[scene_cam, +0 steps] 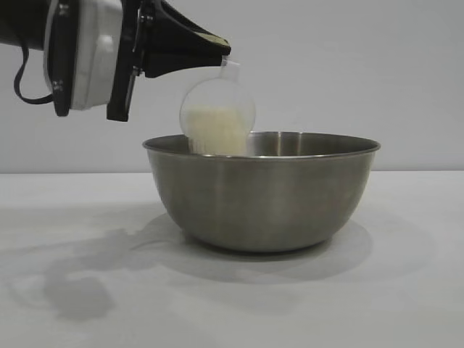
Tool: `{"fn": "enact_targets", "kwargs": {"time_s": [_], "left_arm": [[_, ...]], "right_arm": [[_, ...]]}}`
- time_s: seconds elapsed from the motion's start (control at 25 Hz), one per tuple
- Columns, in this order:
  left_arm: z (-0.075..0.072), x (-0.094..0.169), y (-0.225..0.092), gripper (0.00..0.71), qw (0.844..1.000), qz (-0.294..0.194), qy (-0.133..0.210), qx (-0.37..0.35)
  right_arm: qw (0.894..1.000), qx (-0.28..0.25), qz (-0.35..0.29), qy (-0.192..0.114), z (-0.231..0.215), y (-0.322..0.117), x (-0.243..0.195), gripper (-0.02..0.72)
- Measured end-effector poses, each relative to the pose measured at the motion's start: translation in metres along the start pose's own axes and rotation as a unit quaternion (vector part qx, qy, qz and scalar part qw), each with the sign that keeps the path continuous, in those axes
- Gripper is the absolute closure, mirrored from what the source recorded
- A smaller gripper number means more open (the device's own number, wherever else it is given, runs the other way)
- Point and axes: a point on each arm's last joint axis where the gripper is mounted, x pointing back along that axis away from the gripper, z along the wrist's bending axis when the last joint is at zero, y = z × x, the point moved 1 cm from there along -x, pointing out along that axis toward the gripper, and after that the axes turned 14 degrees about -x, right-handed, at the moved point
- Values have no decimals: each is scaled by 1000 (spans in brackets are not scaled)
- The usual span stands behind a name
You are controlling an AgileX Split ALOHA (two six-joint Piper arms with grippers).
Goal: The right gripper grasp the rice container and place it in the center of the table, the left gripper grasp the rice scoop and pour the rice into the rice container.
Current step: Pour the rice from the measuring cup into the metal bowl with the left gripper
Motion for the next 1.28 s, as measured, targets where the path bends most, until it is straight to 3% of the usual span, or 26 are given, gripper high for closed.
{"fn": "enact_targets", "kwargs": {"time_s": [0.44, 0.6, 0.68, 0.8, 1.0, 1.16, 1.28], "left_arm": [[-1, -2, 2, 710, 1000, 3, -3, -14], [-4, -2, -3, 710, 996, 31, -13, 83], [-6, -1, -8, 710, 986, 56, -18, 158], [-9, 0, -13, 710, 956, 89, -17, 280], [-15, 2, -21, 710, 884, 139, -5, 447], [-19, 4, -27, 710, 809, 177, 16, 561], [-23, 9, -36, 710, 732, 221, 44, 643]], "right_arm": [[1000, 0, 0, 0, 0, 0, 0, 341], [1000, 0, 0, 0, 0, 0, 0, 341], [1000, 0, 0, 0, 0, 0, 0, 341], [1000, 0, 0, 0, 0, 0, 0, 341], [1000, 0, 0, 0, 0, 0, 0, 341], [1000, 0, 0, 0, 0, 0, 0, 341], [1000, 0, 0, 0, 0, 0, 0, 341]]}}
